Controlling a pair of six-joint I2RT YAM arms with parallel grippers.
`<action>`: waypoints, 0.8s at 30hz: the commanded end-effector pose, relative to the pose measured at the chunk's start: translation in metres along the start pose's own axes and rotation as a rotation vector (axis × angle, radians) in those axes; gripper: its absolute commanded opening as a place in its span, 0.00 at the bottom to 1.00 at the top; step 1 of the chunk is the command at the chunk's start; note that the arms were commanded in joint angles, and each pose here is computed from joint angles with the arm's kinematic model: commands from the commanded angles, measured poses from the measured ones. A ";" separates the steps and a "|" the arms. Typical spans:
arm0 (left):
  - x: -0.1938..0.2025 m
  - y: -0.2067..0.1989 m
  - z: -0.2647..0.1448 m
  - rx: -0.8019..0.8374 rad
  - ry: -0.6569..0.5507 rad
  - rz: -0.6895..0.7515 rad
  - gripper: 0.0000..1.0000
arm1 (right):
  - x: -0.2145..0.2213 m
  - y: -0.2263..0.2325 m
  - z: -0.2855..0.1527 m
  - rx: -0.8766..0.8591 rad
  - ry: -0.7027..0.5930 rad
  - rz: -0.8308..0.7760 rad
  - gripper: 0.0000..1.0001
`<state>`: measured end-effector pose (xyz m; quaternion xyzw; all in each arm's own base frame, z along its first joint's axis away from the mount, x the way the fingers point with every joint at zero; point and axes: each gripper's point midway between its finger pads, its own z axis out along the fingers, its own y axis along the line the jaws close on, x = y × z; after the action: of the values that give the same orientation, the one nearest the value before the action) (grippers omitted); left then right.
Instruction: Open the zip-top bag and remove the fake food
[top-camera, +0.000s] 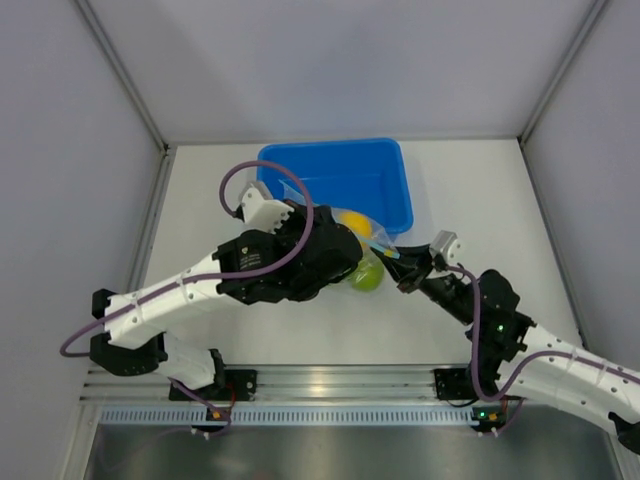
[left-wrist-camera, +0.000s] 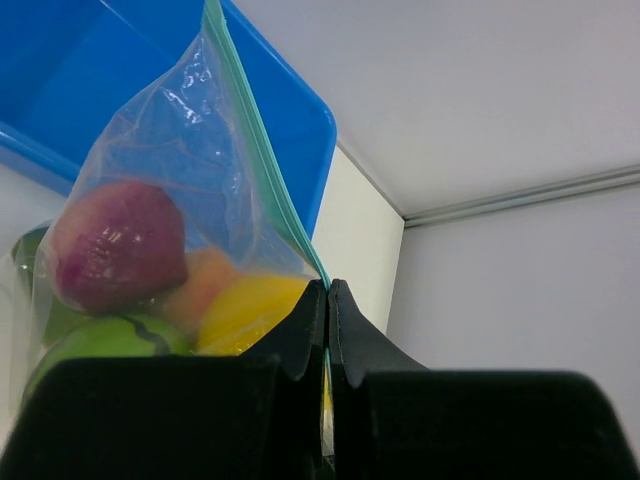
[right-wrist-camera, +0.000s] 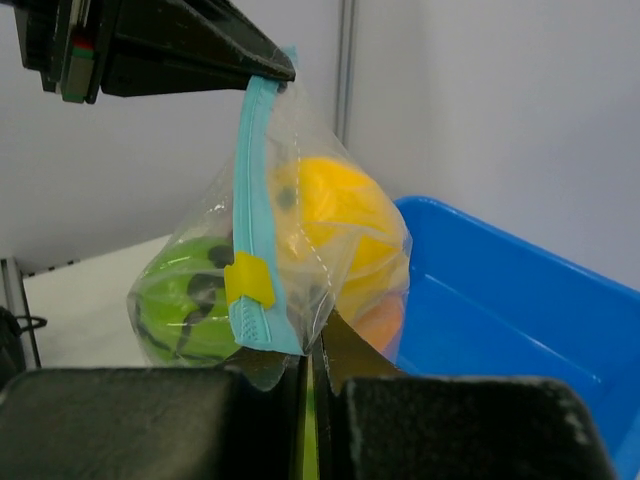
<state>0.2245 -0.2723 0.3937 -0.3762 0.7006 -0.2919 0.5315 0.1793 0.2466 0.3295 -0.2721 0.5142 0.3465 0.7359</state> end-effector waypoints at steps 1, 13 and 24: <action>-0.027 -0.005 -0.004 0.028 -0.058 0.030 0.00 | -0.022 0.008 0.000 -0.052 0.022 -0.028 0.00; -0.031 0.062 -0.001 -0.012 -0.063 0.100 0.55 | 0.008 0.025 -0.028 -0.145 0.186 0.018 0.00; -0.030 0.086 0.012 -0.045 -0.179 0.590 0.98 | 0.058 -0.001 -0.044 0.016 0.496 0.019 0.00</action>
<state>0.2179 -0.2099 0.3358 -0.2489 0.7409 -0.1425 0.6073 0.1660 0.2318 0.2449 -0.3570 0.6649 0.2832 0.5917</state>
